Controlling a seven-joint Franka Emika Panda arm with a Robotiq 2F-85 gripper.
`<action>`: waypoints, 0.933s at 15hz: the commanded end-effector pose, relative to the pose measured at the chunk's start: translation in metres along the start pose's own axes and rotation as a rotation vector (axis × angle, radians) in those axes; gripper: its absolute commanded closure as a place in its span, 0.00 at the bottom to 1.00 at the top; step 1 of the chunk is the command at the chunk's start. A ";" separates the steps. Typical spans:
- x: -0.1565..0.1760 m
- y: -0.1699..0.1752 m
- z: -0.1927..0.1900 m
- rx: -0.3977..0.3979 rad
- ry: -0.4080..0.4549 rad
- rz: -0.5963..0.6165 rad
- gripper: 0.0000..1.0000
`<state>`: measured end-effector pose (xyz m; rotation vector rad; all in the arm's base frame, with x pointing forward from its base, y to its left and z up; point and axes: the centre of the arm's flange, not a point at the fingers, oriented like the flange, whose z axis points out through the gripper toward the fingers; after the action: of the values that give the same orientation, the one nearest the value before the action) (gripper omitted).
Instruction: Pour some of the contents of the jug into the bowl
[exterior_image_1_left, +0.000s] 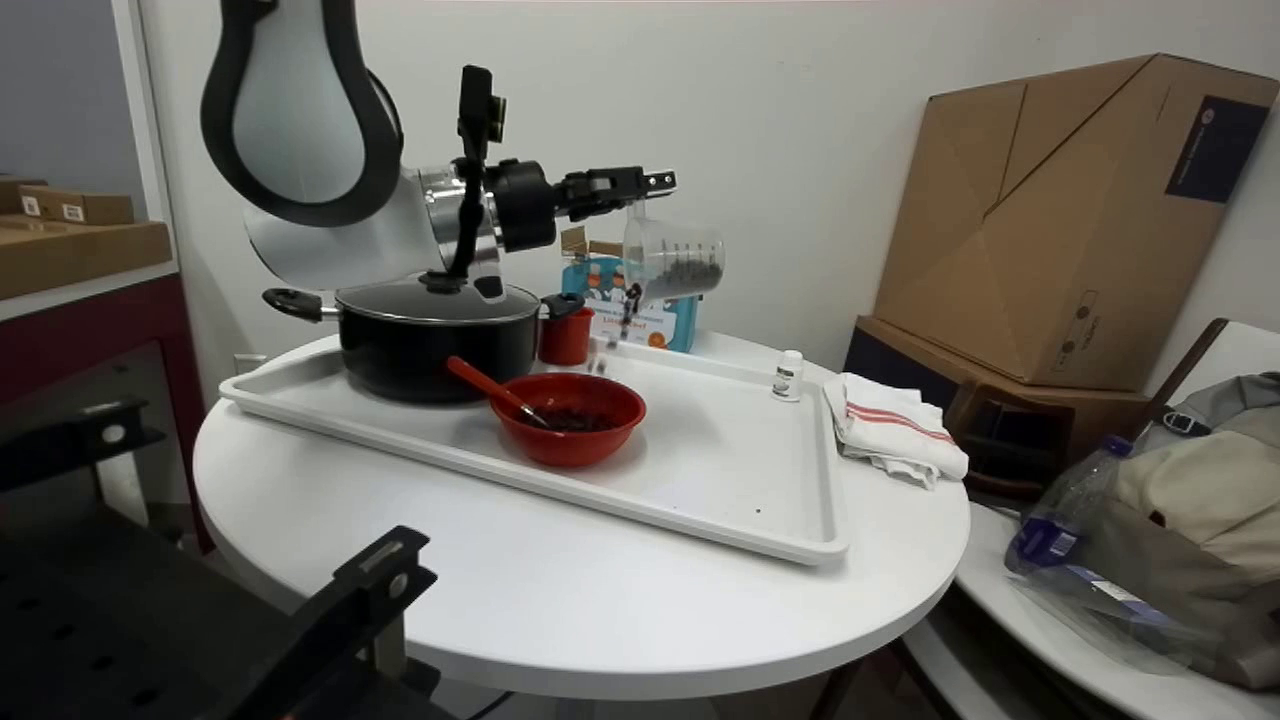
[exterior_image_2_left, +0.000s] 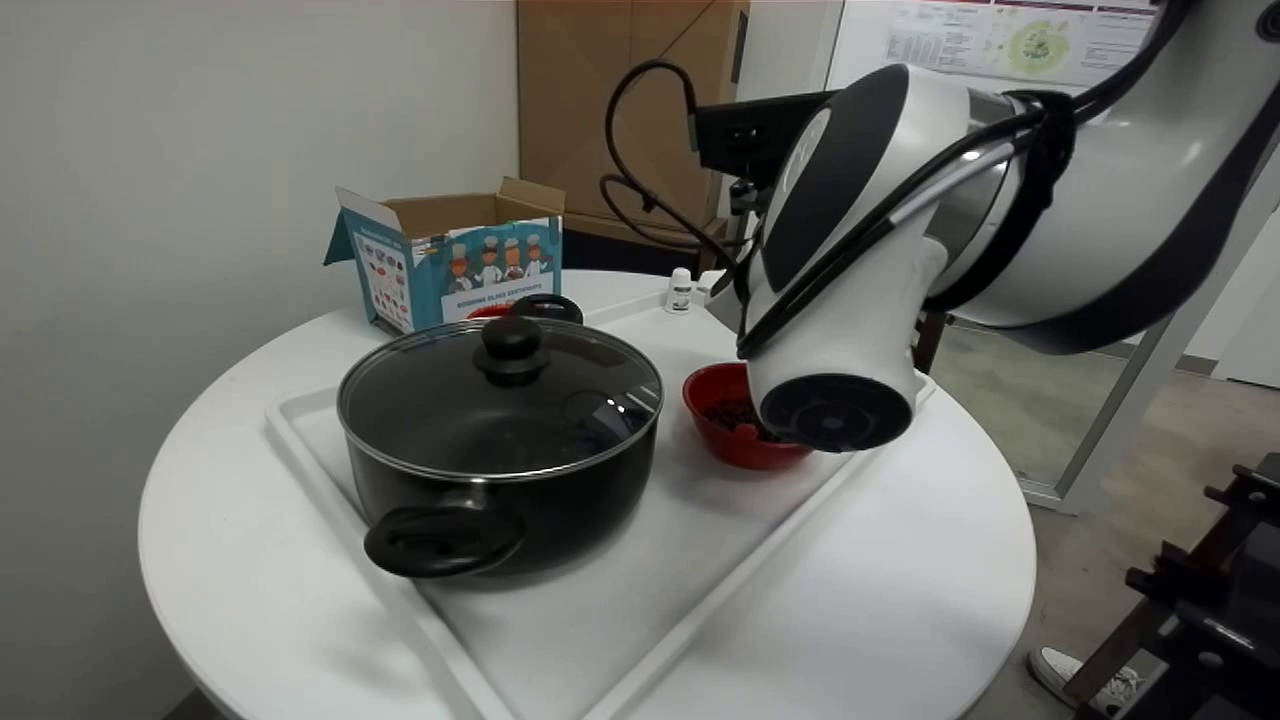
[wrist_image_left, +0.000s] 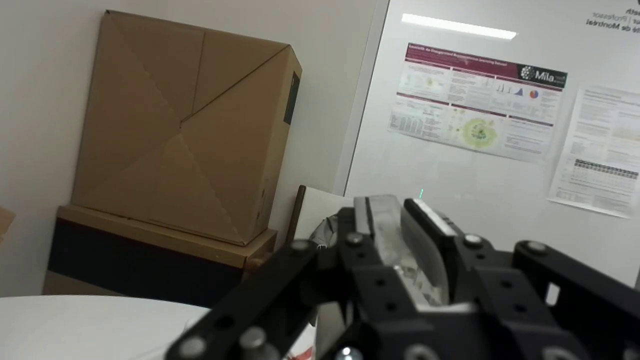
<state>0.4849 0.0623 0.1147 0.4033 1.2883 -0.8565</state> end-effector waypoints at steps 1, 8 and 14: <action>0.001 0.007 0.013 0.045 0.110 -0.025 0.94; 0.017 0.010 0.055 0.174 0.365 -0.056 0.94; 0.022 0.004 0.112 0.314 0.641 -0.008 0.94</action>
<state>0.5408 0.0014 0.1095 0.8461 1.6556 -0.9715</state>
